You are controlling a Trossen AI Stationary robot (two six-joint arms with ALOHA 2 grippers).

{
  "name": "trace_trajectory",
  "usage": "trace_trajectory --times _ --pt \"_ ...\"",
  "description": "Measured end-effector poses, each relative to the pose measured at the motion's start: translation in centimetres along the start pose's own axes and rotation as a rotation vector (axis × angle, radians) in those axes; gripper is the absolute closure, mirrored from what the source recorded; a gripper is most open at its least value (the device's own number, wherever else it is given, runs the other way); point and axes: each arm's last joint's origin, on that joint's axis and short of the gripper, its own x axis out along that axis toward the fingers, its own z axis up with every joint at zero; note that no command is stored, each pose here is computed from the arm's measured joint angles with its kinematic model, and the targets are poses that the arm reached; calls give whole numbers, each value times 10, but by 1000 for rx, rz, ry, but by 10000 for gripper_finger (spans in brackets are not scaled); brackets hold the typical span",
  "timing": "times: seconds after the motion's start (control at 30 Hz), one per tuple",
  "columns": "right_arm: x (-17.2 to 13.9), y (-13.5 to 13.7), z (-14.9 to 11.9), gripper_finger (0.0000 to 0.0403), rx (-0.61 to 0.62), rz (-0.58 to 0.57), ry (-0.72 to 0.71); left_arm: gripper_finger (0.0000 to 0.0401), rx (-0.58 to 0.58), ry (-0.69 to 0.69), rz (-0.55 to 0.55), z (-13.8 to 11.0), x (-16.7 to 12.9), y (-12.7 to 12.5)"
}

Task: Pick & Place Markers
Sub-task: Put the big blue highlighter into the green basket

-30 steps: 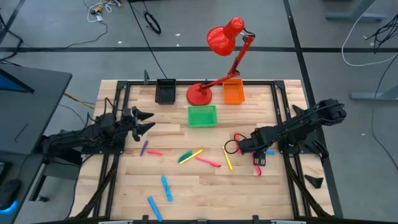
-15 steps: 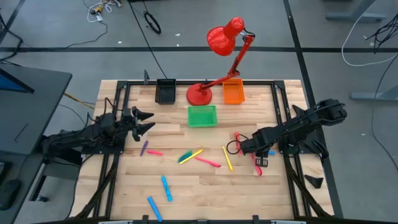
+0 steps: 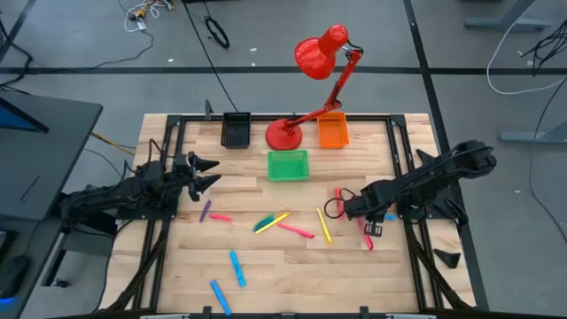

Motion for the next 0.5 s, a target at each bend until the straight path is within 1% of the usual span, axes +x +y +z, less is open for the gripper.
trace_trajectory --times 0.1,0.5 --pt "-14 1 0 352 25 11 -17 105 0 0 0 0 0 0" --pt "-76 7 2 353 20 41 -58 105 0 0 0 0 0 0"
